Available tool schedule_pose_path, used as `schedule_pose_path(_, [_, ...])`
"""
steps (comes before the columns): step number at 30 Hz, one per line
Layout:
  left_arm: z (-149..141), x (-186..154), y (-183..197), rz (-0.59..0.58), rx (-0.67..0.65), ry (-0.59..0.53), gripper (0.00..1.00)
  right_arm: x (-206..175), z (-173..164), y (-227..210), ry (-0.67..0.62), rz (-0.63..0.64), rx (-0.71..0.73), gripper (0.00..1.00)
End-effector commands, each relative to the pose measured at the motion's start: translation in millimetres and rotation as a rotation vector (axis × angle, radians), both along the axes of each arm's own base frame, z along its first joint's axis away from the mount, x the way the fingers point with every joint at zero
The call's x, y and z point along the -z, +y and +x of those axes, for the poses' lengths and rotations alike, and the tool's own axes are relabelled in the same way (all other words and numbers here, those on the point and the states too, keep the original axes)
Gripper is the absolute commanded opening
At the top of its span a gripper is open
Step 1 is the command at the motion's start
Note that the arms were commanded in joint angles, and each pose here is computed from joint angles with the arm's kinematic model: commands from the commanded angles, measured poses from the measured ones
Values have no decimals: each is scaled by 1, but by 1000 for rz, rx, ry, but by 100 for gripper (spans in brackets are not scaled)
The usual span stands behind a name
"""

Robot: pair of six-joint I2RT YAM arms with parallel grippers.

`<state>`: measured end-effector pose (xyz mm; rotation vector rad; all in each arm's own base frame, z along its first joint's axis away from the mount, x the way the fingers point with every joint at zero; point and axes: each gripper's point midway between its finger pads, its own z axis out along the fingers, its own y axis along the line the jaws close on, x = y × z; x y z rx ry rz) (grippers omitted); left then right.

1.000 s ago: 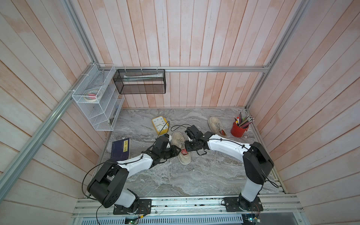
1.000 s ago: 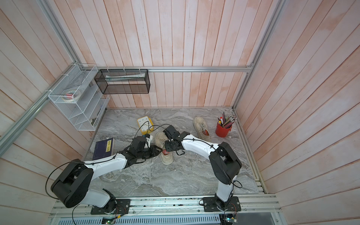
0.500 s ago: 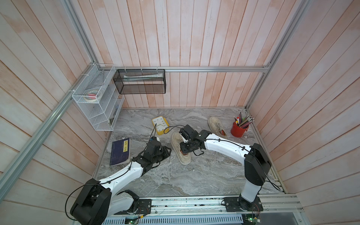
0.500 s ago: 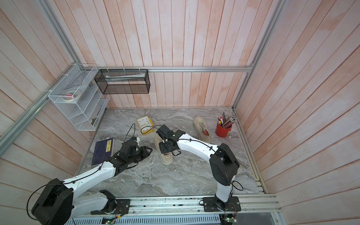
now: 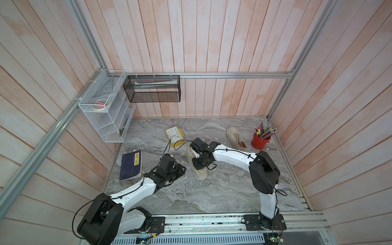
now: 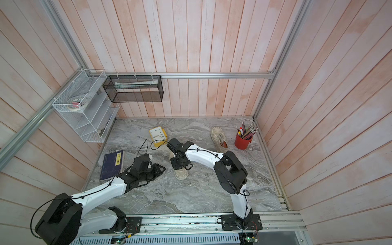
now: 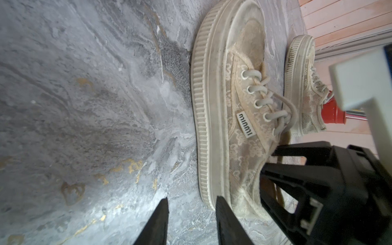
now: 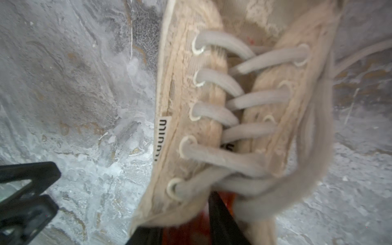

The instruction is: Remove the insole from the shoe

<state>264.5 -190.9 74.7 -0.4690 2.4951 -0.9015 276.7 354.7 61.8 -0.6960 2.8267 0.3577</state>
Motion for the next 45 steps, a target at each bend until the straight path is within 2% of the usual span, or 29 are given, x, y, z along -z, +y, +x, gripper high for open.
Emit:
schedule_pose_path(1, [-4,7,-1,-9,10,19,40,13,-4,7,44,-4,-32,41])
schedule_pose_path(8, [-5,9,-1,-16,7,23,40,51,-3,-8,77,-124,8,40])
schedule_pose_path(12, [-5,9,-2,-20,14,20,40,67,-4,-26,79,-200,45,31])
schedule_pose_path(16, [-5,7,-8,-38,42,10,40,70,-1,-34,67,-222,73,18])
schedule_pose_path(23, [0,-1,-19,-77,88,-19,40,44,10,-24,18,-167,88,3])
schedule_pose_path(33, [5,-26,-44,-166,192,-110,42,-4,19,-8,-42,-1,140,0])
schedule_pose_path(45, [19,-29,-65,-200,238,-126,49,-13,18,-1,-29,83,162,0])
